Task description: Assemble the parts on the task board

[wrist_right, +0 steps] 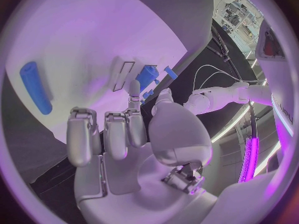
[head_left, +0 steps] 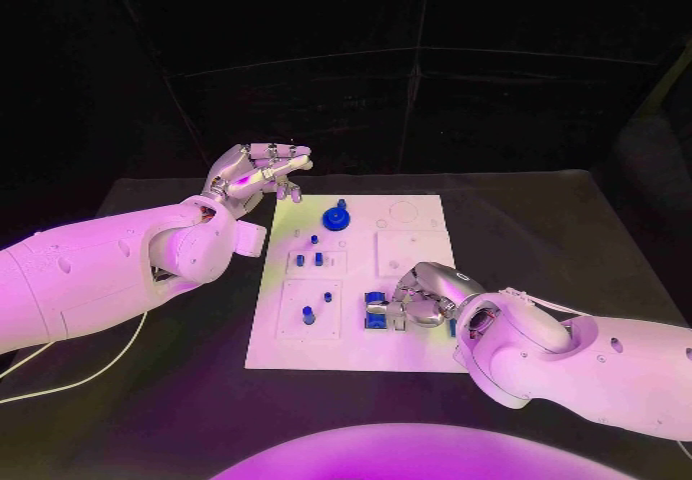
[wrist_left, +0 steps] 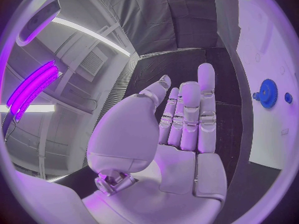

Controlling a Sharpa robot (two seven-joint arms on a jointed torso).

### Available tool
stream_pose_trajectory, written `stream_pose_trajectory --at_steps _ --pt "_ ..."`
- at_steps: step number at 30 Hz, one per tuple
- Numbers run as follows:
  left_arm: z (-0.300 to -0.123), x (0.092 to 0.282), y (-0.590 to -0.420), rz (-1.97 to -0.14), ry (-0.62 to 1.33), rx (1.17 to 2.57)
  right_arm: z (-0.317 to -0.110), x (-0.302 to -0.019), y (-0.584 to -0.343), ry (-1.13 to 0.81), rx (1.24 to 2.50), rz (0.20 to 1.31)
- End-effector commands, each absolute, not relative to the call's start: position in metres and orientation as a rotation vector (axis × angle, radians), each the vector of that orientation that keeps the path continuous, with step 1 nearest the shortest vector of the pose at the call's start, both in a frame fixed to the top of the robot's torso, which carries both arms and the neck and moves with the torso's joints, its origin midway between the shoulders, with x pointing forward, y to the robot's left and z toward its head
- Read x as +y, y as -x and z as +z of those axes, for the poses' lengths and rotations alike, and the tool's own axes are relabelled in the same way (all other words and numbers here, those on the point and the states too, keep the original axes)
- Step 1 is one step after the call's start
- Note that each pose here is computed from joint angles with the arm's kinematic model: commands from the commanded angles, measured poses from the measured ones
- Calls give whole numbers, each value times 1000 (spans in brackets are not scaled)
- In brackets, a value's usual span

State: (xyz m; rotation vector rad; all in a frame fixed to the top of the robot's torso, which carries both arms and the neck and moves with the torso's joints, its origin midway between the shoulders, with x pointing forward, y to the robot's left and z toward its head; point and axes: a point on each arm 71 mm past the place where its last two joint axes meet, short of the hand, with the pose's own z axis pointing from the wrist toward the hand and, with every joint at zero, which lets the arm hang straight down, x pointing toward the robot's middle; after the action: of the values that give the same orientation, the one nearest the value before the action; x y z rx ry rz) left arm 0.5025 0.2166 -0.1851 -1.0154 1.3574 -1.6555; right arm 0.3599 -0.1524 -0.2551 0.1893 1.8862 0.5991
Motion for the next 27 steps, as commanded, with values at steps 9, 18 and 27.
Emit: stream_pose_trajectory --at_steps 9,18,27 --pt "-183 216 -502 -1679 1016 1351 -251 -148 -357 -149 1872 620" --pt "-183 217 -502 -1676 1016 1349 -251 -150 -358 -138 1867 611" --pt "-183 217 -502 -1676 1016 1348 -252 -149 -360 -141 1858 609"
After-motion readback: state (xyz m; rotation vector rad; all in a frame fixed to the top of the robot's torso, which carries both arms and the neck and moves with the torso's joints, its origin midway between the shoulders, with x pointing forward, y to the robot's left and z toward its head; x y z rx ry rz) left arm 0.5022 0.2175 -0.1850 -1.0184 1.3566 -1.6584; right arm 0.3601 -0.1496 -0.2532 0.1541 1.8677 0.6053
